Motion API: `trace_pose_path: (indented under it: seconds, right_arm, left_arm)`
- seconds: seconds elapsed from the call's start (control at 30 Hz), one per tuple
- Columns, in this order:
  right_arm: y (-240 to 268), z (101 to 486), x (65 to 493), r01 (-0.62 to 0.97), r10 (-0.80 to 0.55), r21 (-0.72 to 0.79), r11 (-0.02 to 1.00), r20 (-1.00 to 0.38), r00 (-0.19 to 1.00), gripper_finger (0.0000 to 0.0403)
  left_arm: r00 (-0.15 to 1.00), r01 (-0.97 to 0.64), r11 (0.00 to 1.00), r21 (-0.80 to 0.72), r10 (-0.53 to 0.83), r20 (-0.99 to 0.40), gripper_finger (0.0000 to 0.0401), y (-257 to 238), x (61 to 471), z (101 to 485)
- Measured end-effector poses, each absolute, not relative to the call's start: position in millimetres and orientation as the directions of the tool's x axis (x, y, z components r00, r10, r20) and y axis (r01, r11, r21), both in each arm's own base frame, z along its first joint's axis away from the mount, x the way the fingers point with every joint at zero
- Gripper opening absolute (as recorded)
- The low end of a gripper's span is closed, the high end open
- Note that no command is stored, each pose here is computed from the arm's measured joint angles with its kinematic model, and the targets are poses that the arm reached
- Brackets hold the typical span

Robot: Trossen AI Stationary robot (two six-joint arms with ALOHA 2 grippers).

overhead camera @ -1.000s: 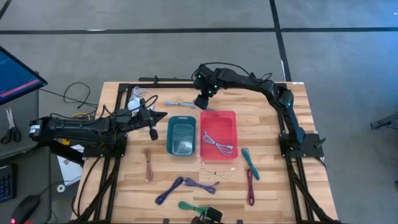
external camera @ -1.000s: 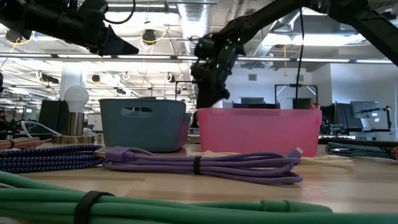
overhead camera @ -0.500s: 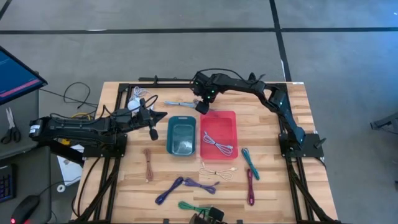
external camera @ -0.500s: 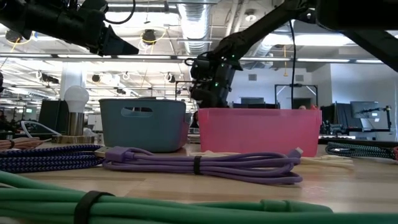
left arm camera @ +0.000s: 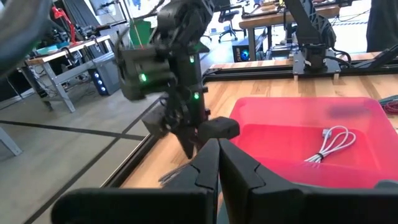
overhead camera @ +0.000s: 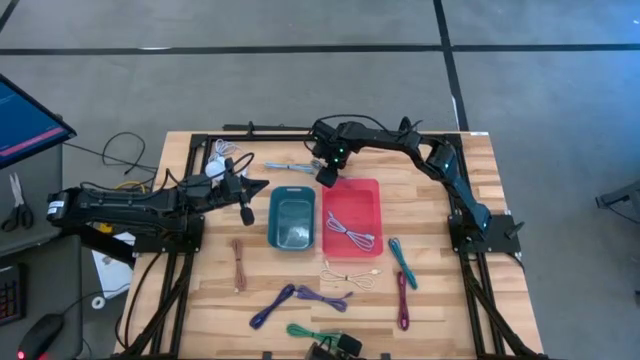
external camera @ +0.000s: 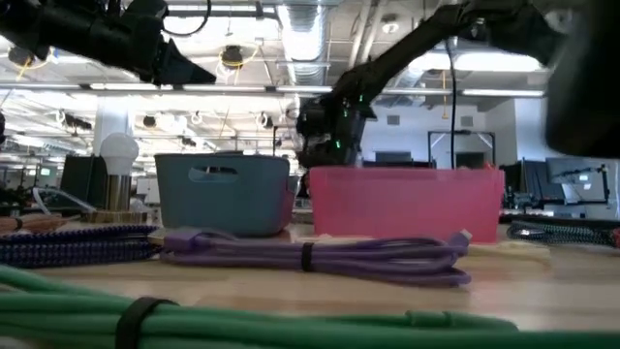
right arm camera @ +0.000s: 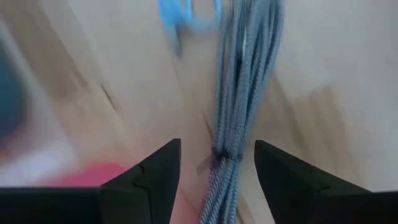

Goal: Pick & Place USB Port
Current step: Put the patterned white charger cable into the blue bin

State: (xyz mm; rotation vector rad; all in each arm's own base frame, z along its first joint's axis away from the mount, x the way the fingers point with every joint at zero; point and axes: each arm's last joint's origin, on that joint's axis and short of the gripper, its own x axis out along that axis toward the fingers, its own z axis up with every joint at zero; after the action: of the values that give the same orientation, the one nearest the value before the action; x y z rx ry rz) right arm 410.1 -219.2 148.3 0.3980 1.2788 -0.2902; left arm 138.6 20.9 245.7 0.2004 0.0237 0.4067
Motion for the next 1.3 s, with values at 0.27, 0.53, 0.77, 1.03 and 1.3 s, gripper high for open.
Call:
trace_pose_path:
  seconds: [0.27,0.53,0.77,1.03,1.3]
  right_arm:
    - [-220.7,147.2,412.4,0.42,0.001,0.125,0.899,-0.959,0.284,0.0177]
    - [-227.3,147.1,408.5,0.427,-0.003,0.123,0.896,-0.959,0.282,0.0103]
    - [-227.9,146.6,405.5,0.42,0.001,0.114,0.9,-0.966,0.258,0.0082]
    - [-226.4,146.6,403.6,0.41,0.01,0.108,0.906,-0.972,0.234,0.0049]
    - [-222.6,147.9,403.4,0.37,0.004,0.084,0.925,-0.977,0.211,0.0008]
  left_arm:
    - [0.918,-0.391,0.899,0.198,0.396,0.018,0.0011,20.9,138.6,245.8]
    - [0.918,-0.391,0.899,0.199,0.396,0.017,0.0011,20.9,138.6,245.7]
    - [0.918,-0.391,0.899,0.198,0.396,0.017,0.0011,20.9,138.6,245.7]
    - [0.918,-0.391,0.899,0.199,0.396,0.017,0.0011,20.9,138.6,245.7]
    - [0.918,-0.391,0.899,0.199,0.396,0.017,0.0011,20.9,138.6,245.7]
